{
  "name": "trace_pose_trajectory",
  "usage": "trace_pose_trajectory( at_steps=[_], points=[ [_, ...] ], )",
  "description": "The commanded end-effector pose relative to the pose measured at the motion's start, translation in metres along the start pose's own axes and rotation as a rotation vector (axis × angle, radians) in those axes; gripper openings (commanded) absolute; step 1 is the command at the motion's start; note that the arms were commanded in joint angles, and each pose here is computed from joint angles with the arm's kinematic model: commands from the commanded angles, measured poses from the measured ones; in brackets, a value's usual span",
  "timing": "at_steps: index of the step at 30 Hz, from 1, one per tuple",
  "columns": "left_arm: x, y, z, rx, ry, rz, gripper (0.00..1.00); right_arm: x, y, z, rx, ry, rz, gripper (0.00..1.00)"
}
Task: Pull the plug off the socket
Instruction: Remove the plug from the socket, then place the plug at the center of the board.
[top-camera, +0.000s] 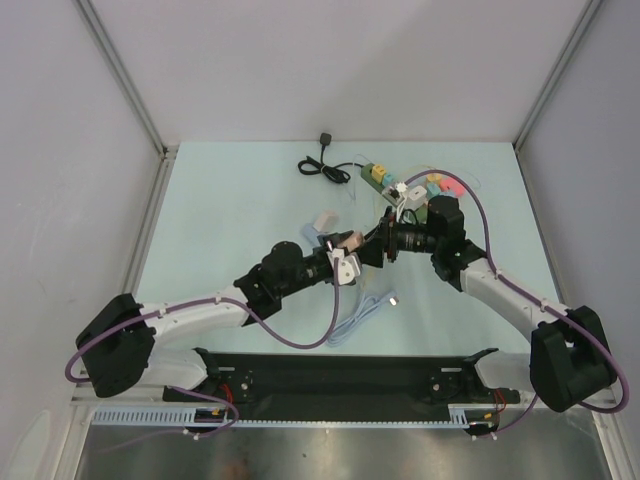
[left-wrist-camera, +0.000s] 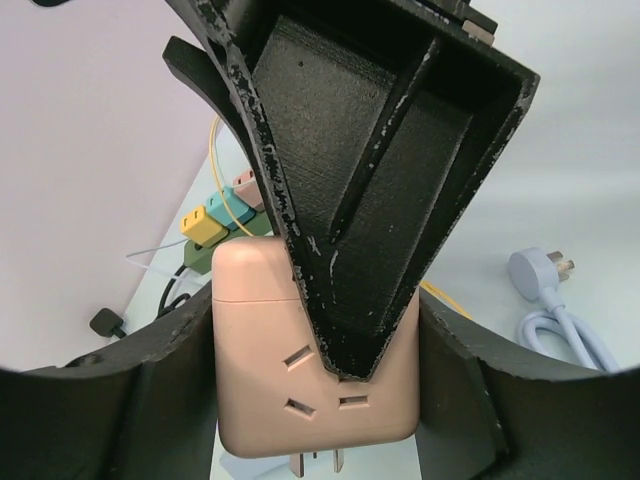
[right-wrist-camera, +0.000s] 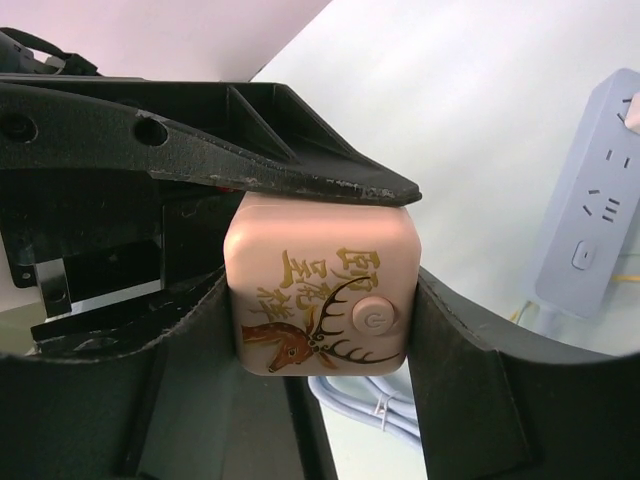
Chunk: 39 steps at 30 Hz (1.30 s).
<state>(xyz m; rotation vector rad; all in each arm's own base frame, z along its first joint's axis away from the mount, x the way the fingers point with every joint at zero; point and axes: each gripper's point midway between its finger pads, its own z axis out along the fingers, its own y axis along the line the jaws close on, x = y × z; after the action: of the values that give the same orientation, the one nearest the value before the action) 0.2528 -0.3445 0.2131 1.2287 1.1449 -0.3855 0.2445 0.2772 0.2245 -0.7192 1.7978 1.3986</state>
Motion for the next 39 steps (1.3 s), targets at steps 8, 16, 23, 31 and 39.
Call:
trace_pose_trajectory(
  at_steps=[8, 16, 23, 31, 39],
  points=[
    [0.006, 0.052, -0.015, -0.248, 0.028, -0.183, 0.00, -0.034, -0.001, -0.022, 0.039, -0.058, -0.219, 0.99],
    [0.083, 0.131, -0.054, -0.574, 0.154, -0.701, 0.00, -0.056, -0.026, -0.068, 0.153, -0.128, -0.285, 1.00],
    [0.196, 0.179, -0.089, -0.754, 0.424, -1.159, 0.00, -0.055, -0.033, -0.071, 0.191, -0.116, -0.305, 1.00],
    [0.292, 0.241, -0.122, -0.917, 0.642, -1.301, 0.00, -0.057, -0.036, -0.075, 0.214, -0.110, -0.321, 1.00],
    [0.356, 0.298, -0.147, -1.073, 0.749, -1.305, 0.00, -0.057, -0.038, -0.077, 0.215, -0.101, -0.319, 1.00]
  ],
)
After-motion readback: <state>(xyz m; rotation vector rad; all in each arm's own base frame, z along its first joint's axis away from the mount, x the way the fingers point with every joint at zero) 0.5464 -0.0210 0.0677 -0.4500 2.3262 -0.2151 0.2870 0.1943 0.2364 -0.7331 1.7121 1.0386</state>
